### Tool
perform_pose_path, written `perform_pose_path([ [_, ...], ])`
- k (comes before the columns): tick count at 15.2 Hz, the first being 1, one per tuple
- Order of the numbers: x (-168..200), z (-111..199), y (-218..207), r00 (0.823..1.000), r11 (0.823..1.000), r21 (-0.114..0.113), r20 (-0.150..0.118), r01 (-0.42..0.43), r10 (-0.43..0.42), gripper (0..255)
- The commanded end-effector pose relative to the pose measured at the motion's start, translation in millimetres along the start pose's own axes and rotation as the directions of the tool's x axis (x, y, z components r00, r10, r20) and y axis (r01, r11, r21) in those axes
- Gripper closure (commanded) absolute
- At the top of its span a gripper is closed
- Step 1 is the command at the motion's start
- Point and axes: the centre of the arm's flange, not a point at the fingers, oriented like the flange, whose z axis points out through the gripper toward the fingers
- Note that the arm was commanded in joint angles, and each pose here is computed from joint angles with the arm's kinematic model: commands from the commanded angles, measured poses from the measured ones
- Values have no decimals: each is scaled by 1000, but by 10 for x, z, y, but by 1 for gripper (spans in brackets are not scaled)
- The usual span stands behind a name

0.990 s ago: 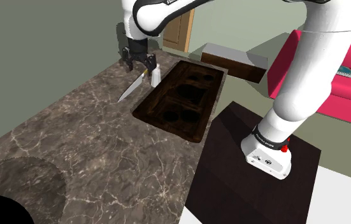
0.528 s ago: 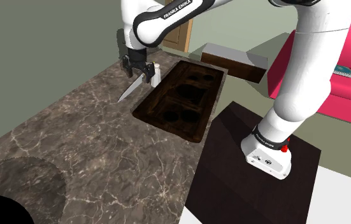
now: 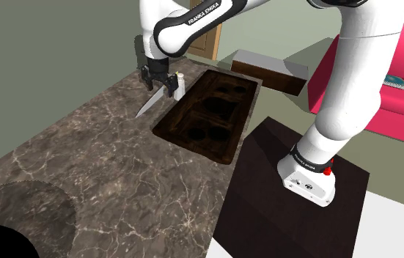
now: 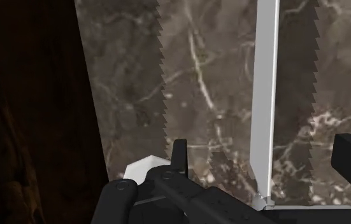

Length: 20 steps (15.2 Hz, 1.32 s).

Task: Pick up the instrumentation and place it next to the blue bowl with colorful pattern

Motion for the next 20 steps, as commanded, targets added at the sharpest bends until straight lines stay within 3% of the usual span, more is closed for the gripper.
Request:
perform_pose_path([
  [1, 0, 0, 0, 1000, 1000, 0, 0, 0, 0, 255],
  [10, 0, 0, 0, 1000, 1000, 0, 0, 0, 0, 255],
  [20, 11, -528, 1, 1000, 1000, 0, 0, 0, 0, 255],
])
